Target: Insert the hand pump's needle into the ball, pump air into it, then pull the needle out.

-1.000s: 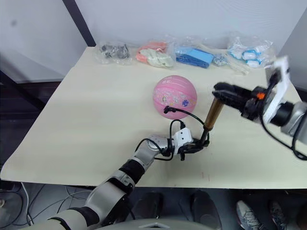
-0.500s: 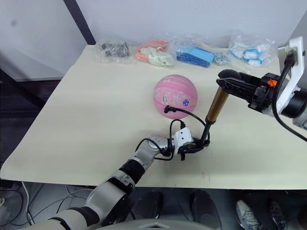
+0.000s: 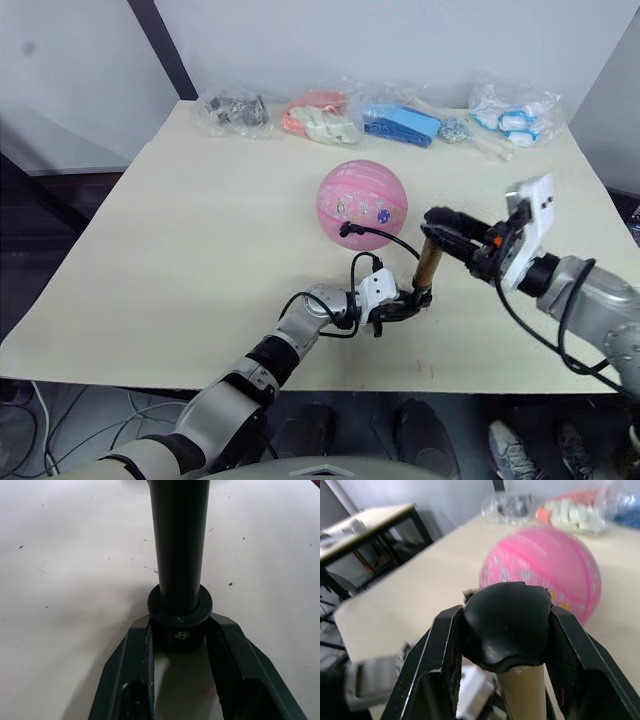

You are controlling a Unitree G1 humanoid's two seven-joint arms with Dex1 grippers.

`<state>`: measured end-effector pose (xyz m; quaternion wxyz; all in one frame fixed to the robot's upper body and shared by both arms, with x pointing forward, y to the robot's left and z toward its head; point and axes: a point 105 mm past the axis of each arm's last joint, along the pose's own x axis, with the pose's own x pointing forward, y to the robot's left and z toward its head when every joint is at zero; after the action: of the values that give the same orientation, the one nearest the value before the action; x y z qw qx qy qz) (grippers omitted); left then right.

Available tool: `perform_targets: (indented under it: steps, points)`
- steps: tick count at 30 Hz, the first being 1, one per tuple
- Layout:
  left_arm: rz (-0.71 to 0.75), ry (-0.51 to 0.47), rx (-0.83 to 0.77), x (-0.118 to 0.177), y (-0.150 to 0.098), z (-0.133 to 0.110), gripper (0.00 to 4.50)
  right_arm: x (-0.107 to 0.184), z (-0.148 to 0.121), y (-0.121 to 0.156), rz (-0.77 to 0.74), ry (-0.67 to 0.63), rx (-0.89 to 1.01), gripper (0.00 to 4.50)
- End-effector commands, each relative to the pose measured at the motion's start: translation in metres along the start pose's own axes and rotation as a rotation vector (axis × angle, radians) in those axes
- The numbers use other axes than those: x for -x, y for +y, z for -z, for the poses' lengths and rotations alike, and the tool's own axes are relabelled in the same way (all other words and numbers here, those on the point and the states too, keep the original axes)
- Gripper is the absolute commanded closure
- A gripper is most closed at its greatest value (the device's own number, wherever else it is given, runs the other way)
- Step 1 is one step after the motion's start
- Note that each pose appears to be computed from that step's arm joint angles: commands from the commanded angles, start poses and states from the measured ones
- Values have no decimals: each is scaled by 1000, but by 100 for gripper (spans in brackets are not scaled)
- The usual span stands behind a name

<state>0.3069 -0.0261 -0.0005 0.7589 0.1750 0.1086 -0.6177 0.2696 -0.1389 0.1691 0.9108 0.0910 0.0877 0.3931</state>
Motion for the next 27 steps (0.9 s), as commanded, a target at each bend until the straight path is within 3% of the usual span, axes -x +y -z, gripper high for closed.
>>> perform_targets:
  steps: [1, 6, 12, 19, 20, 25, 27]
  points:
    - [52, 134, 68, 5, -17, 39, 349, 0, 83, -18, 92, 254, -106, 278]
    - [43, 126, 72, 6, -15, 37, 349, -5, 121, -17, 92, 323, -128, 278]
    - [29, 111, 74, 8, -12, 35, 349, -3, 98, -25, 125, 243, -104, 278]
    - [26, -44, 129, 16, -6, 9, 349, 2, 76, -29, 133, 206, -73, 278]
    - [16, -67, 123, 20, -3, 5, 245, 2, 75, -28, 134, 205, -71, 278]
    - [6, -148, 113, 47, 4, -6, 2, 2, 70, -25, 129, 198, -57, 278]
    - [2, -189, 107, 68, 7, -12, 0, 2, 65, -24, 127, 188, -47, 278]
